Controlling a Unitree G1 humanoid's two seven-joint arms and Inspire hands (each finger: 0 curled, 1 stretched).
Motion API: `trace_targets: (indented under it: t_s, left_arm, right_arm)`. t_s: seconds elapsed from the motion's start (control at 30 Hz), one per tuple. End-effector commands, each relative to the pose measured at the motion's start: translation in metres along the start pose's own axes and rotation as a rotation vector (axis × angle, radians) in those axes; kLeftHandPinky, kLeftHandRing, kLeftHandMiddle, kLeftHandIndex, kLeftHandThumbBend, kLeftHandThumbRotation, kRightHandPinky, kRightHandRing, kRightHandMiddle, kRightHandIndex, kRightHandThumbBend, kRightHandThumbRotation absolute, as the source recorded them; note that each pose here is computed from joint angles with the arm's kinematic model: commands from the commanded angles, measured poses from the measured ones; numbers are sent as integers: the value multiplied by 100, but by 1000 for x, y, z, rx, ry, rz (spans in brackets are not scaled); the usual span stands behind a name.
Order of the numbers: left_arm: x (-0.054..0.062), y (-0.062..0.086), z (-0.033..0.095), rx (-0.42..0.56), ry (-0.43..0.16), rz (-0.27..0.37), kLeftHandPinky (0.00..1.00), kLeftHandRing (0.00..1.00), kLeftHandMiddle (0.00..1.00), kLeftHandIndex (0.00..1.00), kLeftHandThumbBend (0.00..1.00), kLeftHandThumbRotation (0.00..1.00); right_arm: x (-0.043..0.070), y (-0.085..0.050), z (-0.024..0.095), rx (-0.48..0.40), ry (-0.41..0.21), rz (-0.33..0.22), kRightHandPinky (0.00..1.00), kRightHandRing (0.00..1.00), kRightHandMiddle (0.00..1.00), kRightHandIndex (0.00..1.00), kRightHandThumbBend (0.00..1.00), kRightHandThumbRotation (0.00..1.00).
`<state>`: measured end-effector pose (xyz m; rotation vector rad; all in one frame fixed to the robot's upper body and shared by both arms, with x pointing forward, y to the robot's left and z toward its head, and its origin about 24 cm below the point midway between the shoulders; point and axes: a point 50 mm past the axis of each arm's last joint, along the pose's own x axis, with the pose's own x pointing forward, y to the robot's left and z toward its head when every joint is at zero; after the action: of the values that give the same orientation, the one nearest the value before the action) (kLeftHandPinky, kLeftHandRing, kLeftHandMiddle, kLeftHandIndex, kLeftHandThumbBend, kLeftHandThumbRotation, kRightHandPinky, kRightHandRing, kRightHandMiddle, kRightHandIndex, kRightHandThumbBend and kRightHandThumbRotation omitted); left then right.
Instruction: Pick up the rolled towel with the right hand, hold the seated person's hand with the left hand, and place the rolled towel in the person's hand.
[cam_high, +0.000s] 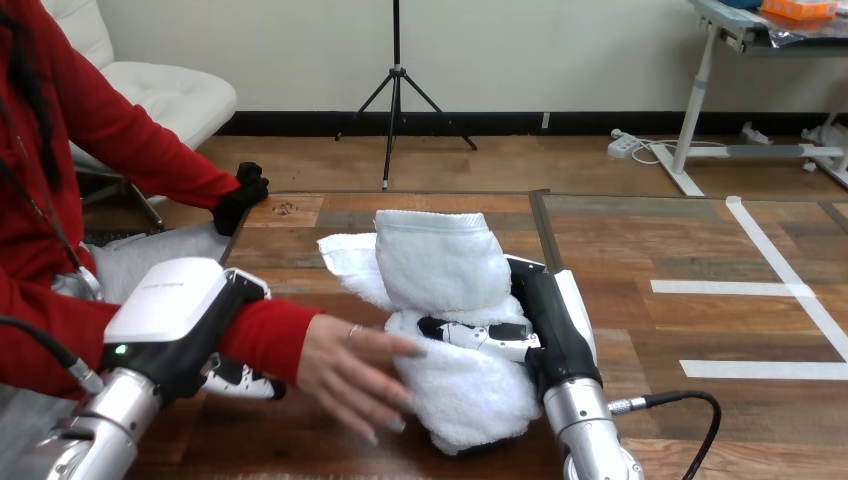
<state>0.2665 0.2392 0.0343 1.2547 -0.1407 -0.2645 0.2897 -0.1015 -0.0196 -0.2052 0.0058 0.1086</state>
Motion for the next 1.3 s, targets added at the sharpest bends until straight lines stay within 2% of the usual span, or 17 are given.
trace_targets:
  t_s: [0.0,0.47,0.87,1.27]
  left_arm:
    - [40,76,84,-9,-422,323,26,28,33,34,84,0]
    - [42,77,88,-4,-427,322,25,28,33,34,85,0]
    - [43,76,88,-5,-425,316,26,28,33,34,85,0]
    - [44,73,88,-10,-427,307,26,29,33,34,84,0]
  right_arm:
    - [28,23,48,25,-184,53,25,31,45,45,81,0]
    - [28,28,49,47,-191,54,25,31,44,44,82,0]
    - [27,36,57,75,-213,49,26,31,45,44,82,0]
    - [19,47,67,103,-272,66,26,32,45,44,82,0]
